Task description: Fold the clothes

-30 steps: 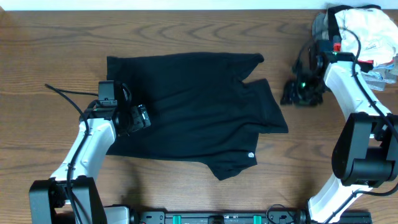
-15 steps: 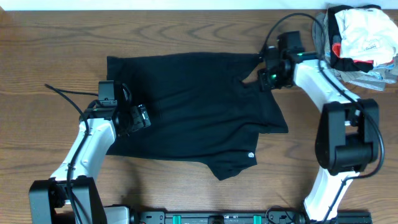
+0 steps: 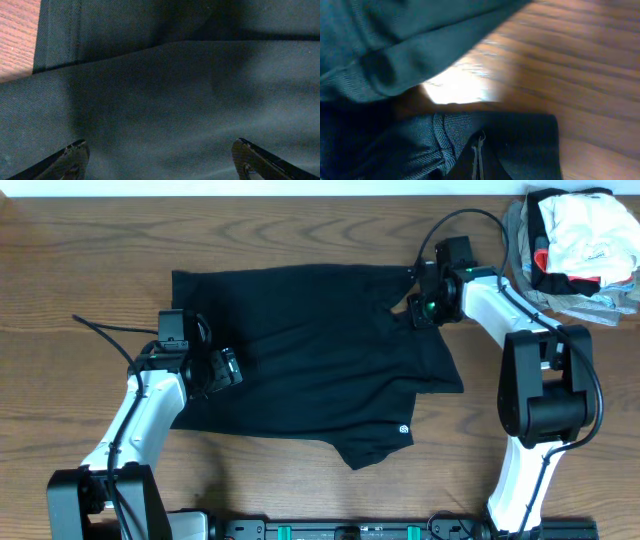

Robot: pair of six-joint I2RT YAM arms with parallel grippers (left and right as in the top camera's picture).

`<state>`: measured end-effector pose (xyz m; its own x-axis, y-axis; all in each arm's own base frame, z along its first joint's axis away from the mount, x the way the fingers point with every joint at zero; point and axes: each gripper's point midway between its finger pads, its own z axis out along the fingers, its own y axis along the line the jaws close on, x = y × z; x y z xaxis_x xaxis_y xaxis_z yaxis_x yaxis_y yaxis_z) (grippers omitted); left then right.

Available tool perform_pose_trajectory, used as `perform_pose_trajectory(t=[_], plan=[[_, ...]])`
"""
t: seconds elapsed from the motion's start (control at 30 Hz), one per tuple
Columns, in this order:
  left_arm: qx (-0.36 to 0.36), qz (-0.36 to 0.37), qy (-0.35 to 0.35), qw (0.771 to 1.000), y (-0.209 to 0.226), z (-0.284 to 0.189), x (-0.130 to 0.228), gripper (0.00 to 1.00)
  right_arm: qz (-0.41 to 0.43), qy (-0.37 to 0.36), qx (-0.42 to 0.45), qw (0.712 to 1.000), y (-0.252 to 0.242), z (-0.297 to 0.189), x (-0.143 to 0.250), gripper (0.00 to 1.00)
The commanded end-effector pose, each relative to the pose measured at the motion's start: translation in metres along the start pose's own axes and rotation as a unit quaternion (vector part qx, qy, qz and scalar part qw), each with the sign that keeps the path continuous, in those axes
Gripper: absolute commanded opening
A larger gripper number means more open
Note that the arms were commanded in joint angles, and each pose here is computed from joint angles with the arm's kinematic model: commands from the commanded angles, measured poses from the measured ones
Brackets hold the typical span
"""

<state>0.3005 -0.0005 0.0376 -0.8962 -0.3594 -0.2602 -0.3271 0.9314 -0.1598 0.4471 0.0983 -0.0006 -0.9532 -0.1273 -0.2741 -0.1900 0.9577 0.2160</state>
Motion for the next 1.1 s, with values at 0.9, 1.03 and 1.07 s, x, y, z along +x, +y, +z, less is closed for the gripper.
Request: perform_pose_trajectory(t=[0.9,1.03,1.07], plan=[[0.007,0.041,-0.024,0.999,-0.007,-0.005,-0.018,0.93,0.109,-0.018,0.053,0.992,-0.078,-0.106,-0.028,0.65],[0.023,0.058,-0.041,0.997,-0.020,-0.024,-0.039,0.92,0.047,-0.019,0.053,0.997,-0.057,-0.138,-0.042,0.79],[0.025,0.062,-0.047,0.997,-0.022,-0.029,-0.044,0.93,0.038,-0.019,0.053,0.998,-0.053,-0.143,-0.044,0.81]])
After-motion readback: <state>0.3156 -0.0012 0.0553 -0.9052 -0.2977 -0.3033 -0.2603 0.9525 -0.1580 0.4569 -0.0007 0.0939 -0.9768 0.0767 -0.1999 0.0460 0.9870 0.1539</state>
